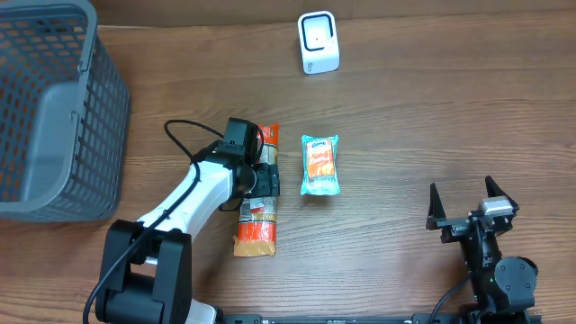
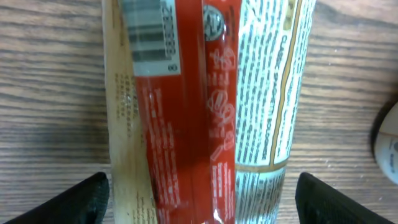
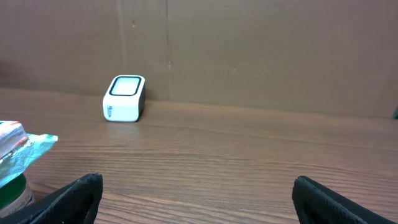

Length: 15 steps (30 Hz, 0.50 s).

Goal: Scan the item barcode
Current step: 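Lift the red package out and place it beside the green packet, then open the left gripper and withdraw it toward the basket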

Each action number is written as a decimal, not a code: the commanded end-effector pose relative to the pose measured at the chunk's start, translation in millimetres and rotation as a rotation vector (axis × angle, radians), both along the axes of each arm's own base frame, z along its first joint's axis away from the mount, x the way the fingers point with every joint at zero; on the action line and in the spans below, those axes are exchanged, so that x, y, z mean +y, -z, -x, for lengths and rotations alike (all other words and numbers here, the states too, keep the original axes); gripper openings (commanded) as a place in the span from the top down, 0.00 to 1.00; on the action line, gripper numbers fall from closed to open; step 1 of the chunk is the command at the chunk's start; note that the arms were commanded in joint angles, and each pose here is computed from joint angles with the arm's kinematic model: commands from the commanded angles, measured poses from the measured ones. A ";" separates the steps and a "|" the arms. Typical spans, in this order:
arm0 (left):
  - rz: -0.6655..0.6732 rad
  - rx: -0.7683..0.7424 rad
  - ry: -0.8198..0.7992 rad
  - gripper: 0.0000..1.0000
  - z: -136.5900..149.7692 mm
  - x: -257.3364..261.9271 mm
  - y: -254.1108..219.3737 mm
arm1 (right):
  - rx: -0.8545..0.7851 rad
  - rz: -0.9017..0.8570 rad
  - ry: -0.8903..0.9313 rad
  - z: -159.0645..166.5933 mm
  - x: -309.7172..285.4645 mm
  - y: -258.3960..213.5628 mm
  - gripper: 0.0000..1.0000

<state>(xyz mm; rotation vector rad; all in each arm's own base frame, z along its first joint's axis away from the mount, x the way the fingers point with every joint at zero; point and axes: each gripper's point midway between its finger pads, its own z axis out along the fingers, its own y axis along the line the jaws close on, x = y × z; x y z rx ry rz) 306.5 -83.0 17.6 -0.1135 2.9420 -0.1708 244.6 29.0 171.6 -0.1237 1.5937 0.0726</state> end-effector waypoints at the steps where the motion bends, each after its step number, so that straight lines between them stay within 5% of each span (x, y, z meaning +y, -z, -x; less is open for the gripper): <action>1: 0.005 -0.034 0.050 0.13 -13.6 -5.2 -17.1 | -0.003 0.001 0.003 -0.3 -0.9 2.0 0.00; 15: -0.178 -0.176 -0.036 0.07 -73.5 59.3 -149.5 | -0.003 0.001 0.003 -0.3 -0.9 2.0 0.00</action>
